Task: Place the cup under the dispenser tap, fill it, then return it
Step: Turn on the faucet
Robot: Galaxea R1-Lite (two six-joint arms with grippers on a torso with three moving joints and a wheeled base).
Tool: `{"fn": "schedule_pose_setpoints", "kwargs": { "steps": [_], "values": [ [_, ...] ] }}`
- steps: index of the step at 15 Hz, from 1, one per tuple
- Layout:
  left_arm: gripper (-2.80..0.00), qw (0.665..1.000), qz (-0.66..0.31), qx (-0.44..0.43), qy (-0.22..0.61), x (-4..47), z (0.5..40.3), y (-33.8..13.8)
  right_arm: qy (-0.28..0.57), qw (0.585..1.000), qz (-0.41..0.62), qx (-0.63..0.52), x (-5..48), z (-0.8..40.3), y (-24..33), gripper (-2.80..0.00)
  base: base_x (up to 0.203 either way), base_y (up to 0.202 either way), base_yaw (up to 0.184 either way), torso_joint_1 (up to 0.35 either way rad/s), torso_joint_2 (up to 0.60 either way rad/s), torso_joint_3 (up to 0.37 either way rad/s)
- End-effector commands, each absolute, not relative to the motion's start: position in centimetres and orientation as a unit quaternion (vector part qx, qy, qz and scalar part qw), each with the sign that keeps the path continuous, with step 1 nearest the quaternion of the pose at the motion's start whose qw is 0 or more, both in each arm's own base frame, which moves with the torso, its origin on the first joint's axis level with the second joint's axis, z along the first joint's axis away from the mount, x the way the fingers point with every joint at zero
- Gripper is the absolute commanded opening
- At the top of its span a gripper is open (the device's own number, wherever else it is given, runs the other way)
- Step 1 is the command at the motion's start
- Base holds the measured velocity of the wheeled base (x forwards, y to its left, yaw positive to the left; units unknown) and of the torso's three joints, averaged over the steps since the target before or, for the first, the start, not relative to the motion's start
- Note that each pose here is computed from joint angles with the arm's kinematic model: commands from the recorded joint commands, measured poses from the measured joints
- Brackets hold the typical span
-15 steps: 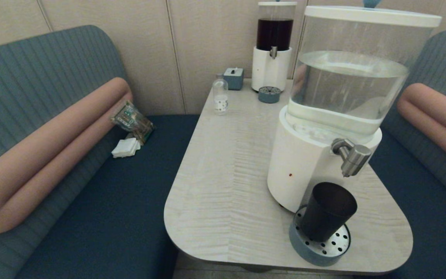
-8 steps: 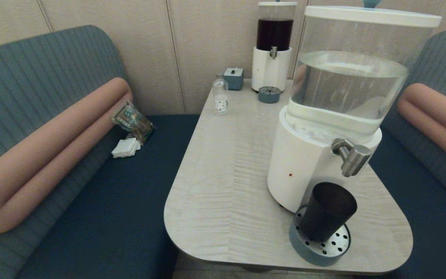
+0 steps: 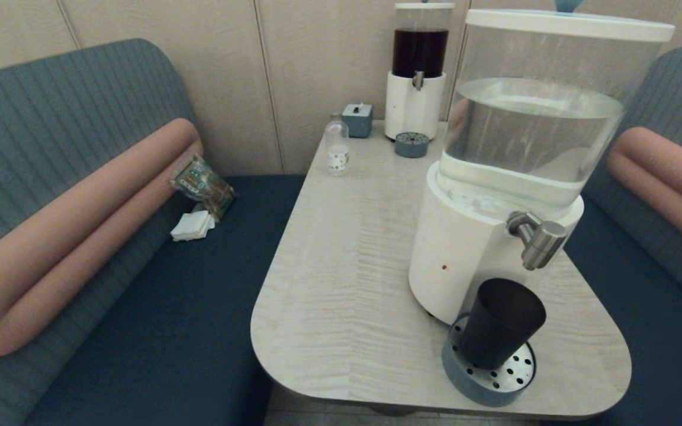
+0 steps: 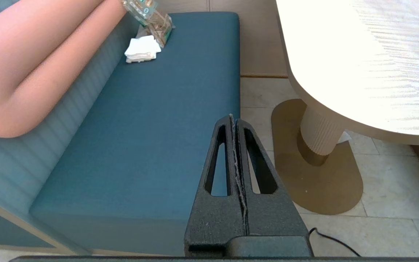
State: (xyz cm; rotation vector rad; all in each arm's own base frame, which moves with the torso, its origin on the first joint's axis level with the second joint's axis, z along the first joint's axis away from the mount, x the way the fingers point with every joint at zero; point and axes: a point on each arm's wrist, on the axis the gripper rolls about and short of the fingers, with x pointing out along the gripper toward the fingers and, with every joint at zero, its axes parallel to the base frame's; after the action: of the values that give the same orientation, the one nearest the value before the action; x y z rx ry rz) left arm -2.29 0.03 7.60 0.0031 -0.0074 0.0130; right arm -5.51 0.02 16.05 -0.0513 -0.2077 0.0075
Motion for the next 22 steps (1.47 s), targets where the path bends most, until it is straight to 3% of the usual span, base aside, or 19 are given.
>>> {"fn": "schedule_pose_setpoints", "kwargs": {
  "steps": [1,3,6,11,14,16,22],
  "values": [
    [-2.8,1.0,0.007,0.002,-0.002,-2.3,7.6,0.0,-0.149,0.989,0.013,-0.018,-7.4,23.6,0.1,-2.8,0.0,0.0,0.0,0.0,0.0,0.0],
    [-2.8,1.0,0.007,0.002,-0.002,-2.3,7.6,0.0,-0.127,0.992,0.026,-0.008,-5.6,29.0,0.1,-2.8,0.0,0.0,0.0,0.0,0.0,0.0],
    [-2.8,1.0,0.007,0.002,-0.002,-2.3,7.6,0.0,-0.046,0.998,0.041,0.002,-0.2,33.3,0.2,-2.8,0.0,0.0,0.0,0.0,0.0,0.0],
    [-2.8,1.0,0.007,0.002,-0.002,-2.3,7.6,0.0,0.192,0.974,0.08,0.087,10.0,34.8,1.2,-2.8,0.0,0.0,0.0,0.0,0.0,0.0],
    [-2.8,1.0,0.007,0.002,-0.002,-2.3,7.6,0.0,0.267,0.939,0.156,0.15,12.2,34.3,3.2,-2.8,0.0,0.0,0.0,0.0,0.0,0.0],
    [-2.8,1.0,0.007,0.002,-0.002,-2.3,7.6,0.0,0.28,0.923,0.2,0.175,13.5,34.0,3.5,-2.8,0.0,0.0,0.0,0.0,0.0,0.0],
    [-2.8,1.0,0.007,0.002,-0.002,-2.3,7.6,0.0,0.205,0.929,0.232,0.202,15.2,32.8,3.6,-2.8,0.0,0.0,0.0,0.0,0.0,0.0]
  ]
}}
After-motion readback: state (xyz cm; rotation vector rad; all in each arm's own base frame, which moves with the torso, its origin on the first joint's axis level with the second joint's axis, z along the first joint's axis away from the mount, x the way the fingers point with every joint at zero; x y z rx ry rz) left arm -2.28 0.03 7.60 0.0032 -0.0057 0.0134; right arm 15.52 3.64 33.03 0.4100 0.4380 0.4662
